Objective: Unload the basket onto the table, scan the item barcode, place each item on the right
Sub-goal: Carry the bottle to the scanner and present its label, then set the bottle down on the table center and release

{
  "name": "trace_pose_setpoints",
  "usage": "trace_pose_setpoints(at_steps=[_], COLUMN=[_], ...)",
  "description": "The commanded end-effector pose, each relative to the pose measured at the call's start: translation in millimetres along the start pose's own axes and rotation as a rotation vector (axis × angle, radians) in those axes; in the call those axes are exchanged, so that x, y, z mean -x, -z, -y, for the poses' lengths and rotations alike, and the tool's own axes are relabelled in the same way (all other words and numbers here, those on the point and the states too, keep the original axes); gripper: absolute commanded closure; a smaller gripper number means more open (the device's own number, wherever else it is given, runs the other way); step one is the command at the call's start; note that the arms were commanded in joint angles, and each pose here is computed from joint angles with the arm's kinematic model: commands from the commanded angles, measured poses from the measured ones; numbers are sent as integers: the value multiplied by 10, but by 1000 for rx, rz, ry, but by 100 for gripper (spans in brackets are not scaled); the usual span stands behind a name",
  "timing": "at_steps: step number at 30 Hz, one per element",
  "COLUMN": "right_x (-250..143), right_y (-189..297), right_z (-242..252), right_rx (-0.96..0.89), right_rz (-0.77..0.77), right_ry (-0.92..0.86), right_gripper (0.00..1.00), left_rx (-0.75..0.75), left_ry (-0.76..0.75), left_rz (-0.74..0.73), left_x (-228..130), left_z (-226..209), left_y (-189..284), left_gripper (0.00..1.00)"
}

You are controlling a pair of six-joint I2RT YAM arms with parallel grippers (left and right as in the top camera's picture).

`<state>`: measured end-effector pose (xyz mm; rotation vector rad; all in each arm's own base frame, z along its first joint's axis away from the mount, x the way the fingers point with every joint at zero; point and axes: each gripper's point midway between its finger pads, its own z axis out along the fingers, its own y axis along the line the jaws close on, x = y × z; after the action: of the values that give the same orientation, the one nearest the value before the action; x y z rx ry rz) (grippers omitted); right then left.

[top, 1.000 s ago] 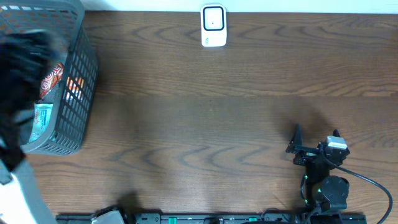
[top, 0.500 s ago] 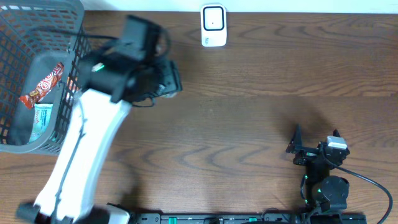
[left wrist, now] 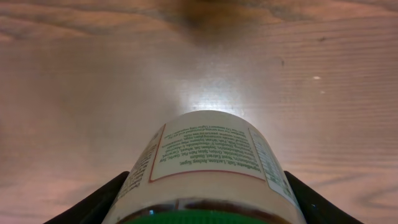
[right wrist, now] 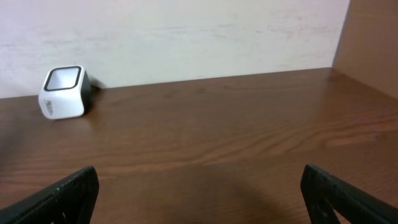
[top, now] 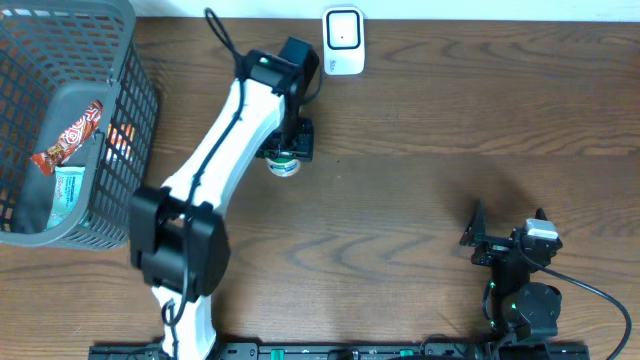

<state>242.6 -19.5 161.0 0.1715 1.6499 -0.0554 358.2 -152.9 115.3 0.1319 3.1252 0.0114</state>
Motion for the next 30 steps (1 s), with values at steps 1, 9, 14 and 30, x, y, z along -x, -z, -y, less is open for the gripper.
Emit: trace_pose_setpoints(at_steps=[1, 9, 14, 30], right_x=[-5, -5, -5, -5], right_y=[1, 1, 1, 1], right_z=[5, 6, 5, 6], right_rx=[-4, -5, -4, -4], right_rz=[3, 3, 3, 3], right_ry=[15, 15, 15, 15], right_gripper=[1, 1, 1, 1], left_rx=[-27, 37, 111, 123], left_ry=[37, 781, 1120, 1302], left_rz=[-6, 24, -9, -73], left_x=[67, 248, 109, -175], left_z=[87, 28, -27, 146], left_y=[-123, -498, -743, -977], left_gripper=[36, 36, 36, 12])
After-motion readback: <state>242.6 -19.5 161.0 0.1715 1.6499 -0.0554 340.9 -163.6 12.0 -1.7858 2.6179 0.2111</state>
